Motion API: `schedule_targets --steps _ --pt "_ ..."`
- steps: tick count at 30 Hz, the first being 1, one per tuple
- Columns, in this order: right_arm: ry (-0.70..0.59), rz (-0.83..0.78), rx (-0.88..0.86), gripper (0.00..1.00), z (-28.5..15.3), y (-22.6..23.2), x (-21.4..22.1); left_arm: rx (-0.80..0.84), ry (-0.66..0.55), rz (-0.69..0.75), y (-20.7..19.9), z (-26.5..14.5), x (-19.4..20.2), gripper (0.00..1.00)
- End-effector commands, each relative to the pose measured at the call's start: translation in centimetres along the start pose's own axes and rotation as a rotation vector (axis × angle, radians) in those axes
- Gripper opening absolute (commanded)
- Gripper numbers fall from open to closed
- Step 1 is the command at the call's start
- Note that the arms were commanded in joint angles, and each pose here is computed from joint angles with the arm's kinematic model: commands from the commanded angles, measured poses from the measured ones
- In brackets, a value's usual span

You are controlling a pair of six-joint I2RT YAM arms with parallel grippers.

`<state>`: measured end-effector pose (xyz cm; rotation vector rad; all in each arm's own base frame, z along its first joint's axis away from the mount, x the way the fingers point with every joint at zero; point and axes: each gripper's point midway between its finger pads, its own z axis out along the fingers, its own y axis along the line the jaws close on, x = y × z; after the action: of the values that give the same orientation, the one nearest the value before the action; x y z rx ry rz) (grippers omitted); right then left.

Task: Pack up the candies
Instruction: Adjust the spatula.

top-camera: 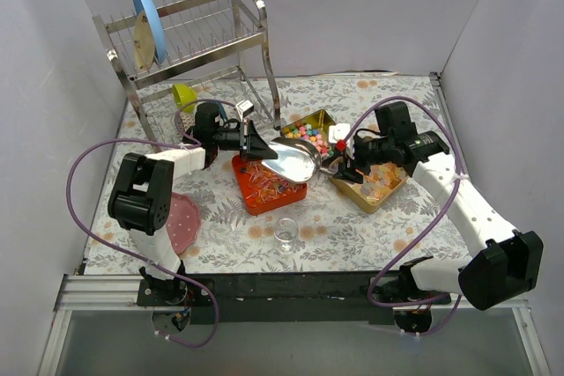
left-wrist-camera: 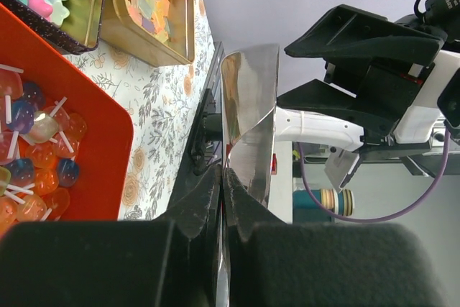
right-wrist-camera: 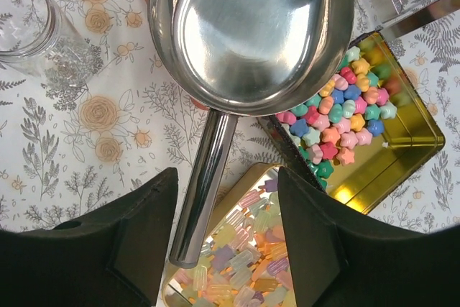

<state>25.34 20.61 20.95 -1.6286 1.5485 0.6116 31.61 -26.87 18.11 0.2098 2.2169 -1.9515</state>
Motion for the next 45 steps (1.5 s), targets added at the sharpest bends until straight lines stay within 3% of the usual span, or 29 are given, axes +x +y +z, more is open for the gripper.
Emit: schedule_targets --steps 1,9,16,32,35,36,40,41,42,44,45 --pt "-0.038 -0.055 0.022 0.63 0.4 -0.7 -0.7 0.034 0.01 0.029 -1.5 -0.2 -0.4 0.0" --pt "-0.037 -0.075 0.015 0.57 1.8 0.4 -0.8 0.034 -0.004 -0.008 -1.3 -0.1 -0.7 0.0" --pt "-0.054 -0.077 0.073 0.42 2.3 -0.5 -1.7 0.036 -0.008 -0.021 -1.3 -0.2 -0.8 0.0" --pt "-0.02 -0.014 0.107 0.44 3.1 -1.0 -0.4 0.04 -0.027 -0.072 -0.4 -0.7 -1.0 0.0" --pt "-0.02 0.005 0.106 0.4 3.3 -1.1 -0.3 0.04 -0.027 -0.076 -0.3 -0.7 -1.0 0.0" --pt "-0.025 0.009 0.105 0.35 3.4 -1.1 -0.3 0.04 -0.025 -0.079 -0.2 -0.7 -0.9 0.0" --pt "-0.041 0.016 0.114 0.32 3.4 -1.4 -0.8 0.038 -0.025 -0.084 0.0 -0.8 -0.9 0.0" --pt "-0.045 0.015 0.114 0.27 3.4 -1.6 -1.0 0.038 -0.025 -0.087 0.0 -0.8 -0.9 0.0" --pt "-0.051 0.014 0.109 0.14 3.4 -1.5 -1.3 0.033 -0.031 -0.09 0.2 -0.8 -1.0 0.0" --pt "-0.027 0.042 0.082 0.03 3.5 -1.2 -0.9 0.011 -0.042 -0.097 0.7 -0.8 -1.1 0.0" --pt "-0.019 0.033 0.095 0.01 2.9 -2.0 -1.6 -0.004 -0.059 -0.093 0.9 -1.1 -1.5 0.05"
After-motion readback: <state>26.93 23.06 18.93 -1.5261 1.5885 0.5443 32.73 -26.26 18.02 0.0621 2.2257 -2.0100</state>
